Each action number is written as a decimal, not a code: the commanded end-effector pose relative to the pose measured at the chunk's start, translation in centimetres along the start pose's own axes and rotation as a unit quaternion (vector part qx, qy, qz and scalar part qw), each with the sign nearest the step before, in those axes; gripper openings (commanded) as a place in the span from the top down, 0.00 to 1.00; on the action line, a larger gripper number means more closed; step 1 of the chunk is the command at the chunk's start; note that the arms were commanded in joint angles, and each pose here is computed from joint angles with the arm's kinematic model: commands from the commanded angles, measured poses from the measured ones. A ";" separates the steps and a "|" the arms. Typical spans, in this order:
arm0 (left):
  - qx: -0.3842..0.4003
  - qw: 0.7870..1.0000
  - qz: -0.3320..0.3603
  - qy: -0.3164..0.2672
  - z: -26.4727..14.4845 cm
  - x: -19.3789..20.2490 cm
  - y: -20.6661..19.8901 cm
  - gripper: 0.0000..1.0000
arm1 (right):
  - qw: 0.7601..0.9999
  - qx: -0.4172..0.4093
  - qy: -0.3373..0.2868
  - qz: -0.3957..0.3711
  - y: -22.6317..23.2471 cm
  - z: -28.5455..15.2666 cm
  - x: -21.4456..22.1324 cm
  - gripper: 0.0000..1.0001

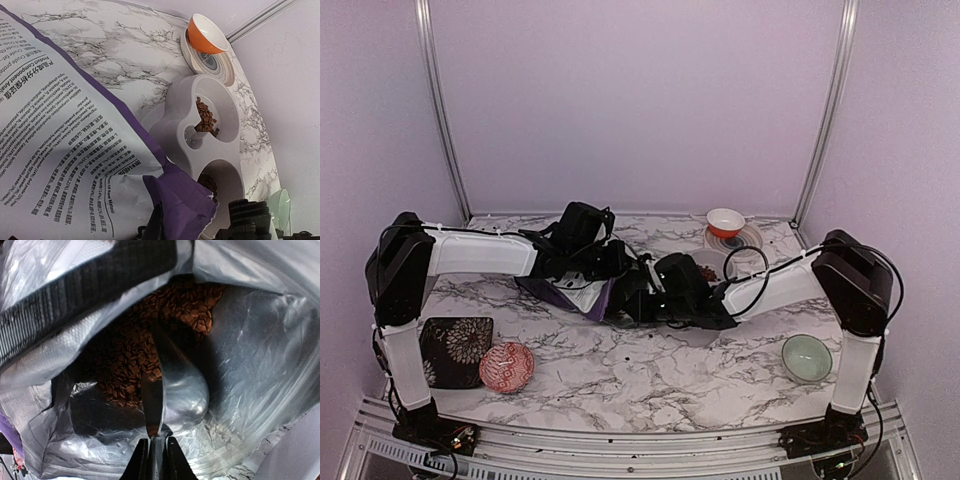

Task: Serve the pet food
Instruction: Collect the pet food from the pet food bag.

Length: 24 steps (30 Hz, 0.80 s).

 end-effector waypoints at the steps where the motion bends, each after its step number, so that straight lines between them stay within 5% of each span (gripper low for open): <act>1: 0.024 1.000 0.009 -0.014 -1.0 -1.7 -1.8 1.00 | 1.000 -0.004 0.018 0.013 -0.4 -0.2 1.5 1.00; 24: 0.025 0.999 0.013 -0.020 -2.1 -1.9 -1.8 1.00 | 0.989 -0.110 -0.084 0.048 1.5 -4.0 0.1 1.00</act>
Point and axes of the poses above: each gripper's point midway between its finger pads, its own z axis out along the fingers, its own y axis along the line the jaws close on, x = y × z, the point moved 2 cm from there along -z, back along the fingers, and after that the axes turned 6 degrees about -z, right-handed, at the moved point
